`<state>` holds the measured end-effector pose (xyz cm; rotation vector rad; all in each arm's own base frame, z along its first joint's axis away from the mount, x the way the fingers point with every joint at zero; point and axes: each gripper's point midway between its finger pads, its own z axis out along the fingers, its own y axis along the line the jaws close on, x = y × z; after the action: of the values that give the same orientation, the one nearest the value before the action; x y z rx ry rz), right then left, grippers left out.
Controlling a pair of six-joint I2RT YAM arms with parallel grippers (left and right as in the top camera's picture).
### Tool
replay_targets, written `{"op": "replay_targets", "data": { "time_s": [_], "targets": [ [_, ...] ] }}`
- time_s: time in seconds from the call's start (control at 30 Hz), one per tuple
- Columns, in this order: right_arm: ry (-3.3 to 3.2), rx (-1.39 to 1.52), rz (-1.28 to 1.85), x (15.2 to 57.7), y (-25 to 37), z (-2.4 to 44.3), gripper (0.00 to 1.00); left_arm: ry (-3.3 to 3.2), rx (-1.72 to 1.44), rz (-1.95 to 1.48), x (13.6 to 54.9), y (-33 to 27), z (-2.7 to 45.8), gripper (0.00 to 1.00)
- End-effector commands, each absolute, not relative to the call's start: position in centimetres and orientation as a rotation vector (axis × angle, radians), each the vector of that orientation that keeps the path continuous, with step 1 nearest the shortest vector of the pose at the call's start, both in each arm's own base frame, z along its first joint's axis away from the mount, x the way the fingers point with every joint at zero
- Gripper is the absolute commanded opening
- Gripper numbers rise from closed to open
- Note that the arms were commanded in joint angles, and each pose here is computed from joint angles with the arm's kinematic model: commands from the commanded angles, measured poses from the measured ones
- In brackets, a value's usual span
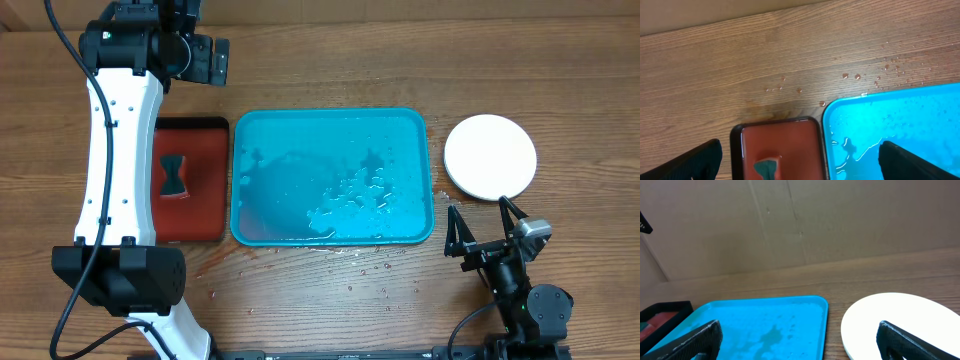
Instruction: Clean dirty plates on tray and stack at the side
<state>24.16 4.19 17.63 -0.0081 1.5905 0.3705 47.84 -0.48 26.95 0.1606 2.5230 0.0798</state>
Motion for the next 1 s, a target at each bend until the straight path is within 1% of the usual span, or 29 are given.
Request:
{"op": "replay_targets", "data": {
  "time_s": [0.0, 0.6, 0.73, 0.83, 0.97],
  "targets": [
    [1.585, -0.024, 0.384, 24.1, 4.6, 17.5, 1.0, 2.511, 0.175, 0.069, 47.8, -0.7, 27.4, 1.0],
    [1.585, -0.024, 0.384, 24.1, 4.6, 17.5, 1.0, 2.501, 0.173, 0.073, 47.6, -0.7, 27.9, 1.0],
    [1.585, -0.025, 0.384, 24.1, 4.6, 17.5, 1.0, 2.452, 0.17, 0.079, 46.7, -0.6, 30.2, 1.0],
    [1.585, -0.024, 0.384, 24.1, 4.6, 17.5, 1.0, 2.396, 0.154, 0.158, 44.7, 0.5, 33.3, 1.0],
    [1.585, -0.024, 0.384, 24.1, 4.6, 17.5, 1.0, 2.29, 0.137, 0.147, 41.5, 0.5, 38.0, 1.0]
  ]
}}
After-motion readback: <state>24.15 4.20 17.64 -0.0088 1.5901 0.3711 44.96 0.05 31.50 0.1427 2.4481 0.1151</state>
